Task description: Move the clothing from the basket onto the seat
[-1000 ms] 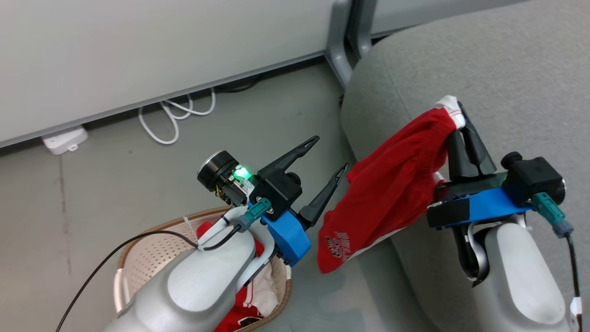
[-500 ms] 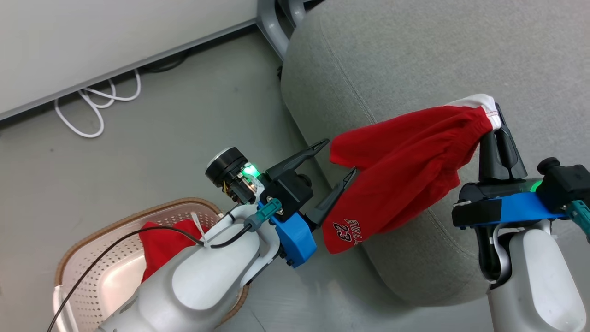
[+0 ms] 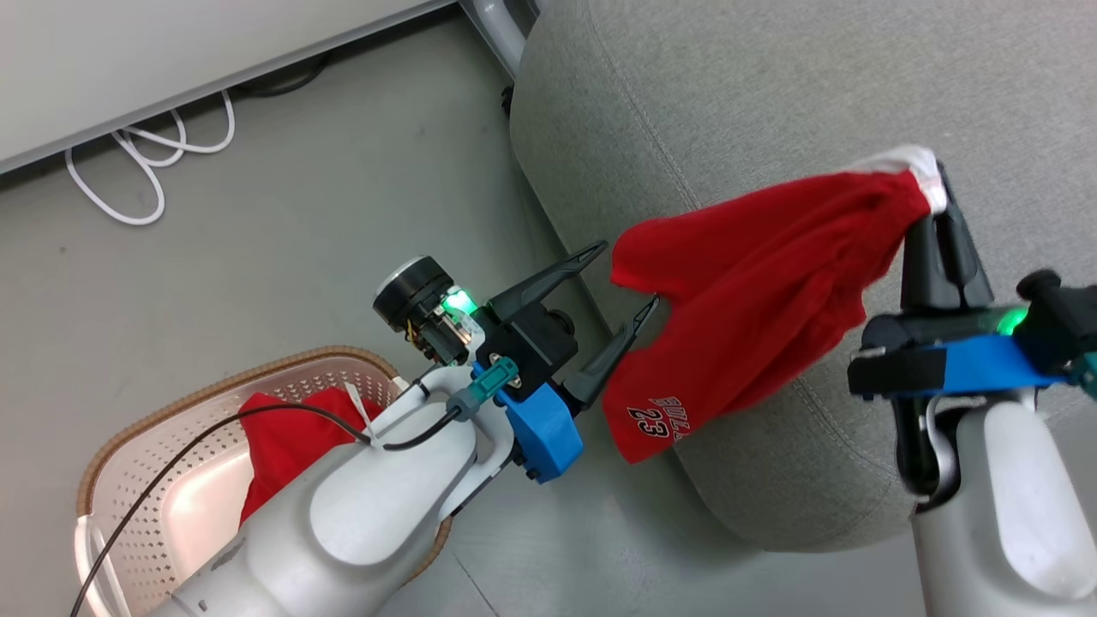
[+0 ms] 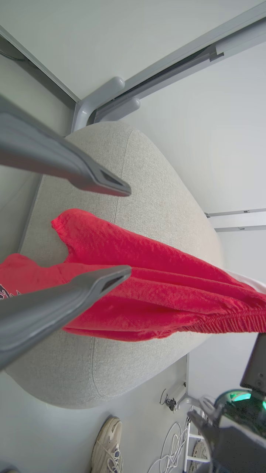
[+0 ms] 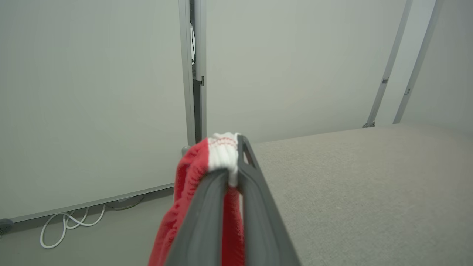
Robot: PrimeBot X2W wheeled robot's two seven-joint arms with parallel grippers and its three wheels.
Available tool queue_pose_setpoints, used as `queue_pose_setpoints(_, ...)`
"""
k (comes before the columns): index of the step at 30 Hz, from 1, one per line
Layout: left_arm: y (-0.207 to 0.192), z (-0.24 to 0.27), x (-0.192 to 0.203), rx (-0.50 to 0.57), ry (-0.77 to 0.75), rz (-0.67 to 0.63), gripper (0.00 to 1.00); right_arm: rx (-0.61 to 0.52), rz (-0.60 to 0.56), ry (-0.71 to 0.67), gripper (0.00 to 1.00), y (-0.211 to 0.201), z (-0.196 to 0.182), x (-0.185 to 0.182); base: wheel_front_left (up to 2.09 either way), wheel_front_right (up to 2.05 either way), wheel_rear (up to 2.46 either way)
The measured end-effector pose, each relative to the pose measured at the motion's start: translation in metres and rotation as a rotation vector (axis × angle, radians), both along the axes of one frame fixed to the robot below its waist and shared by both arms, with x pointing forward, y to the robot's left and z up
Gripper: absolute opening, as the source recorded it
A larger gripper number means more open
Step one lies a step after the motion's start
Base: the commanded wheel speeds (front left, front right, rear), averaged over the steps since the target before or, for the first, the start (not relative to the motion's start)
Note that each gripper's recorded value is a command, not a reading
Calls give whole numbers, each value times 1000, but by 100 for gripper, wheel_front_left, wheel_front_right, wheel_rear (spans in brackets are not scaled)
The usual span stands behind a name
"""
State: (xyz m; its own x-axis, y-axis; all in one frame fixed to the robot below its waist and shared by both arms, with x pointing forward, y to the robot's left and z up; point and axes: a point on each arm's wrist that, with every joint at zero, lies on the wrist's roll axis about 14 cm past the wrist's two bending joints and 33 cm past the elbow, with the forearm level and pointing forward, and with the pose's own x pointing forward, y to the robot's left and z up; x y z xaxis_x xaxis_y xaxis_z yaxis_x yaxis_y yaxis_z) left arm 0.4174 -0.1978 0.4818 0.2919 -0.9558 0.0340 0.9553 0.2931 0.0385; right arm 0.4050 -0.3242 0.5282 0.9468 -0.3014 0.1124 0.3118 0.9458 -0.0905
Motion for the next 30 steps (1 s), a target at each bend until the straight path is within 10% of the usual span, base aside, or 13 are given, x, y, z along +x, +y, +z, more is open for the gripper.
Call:
queue_pose_setpoints(17,18,-60,50,19,74,54,100,-480,-40,-383,0,-47,180,89,0,0,0)
queue_pose_setpoints(30,39,-125,76,60,135,85,100,-727,-291,-329,0,-142,224,91,0,0,0)
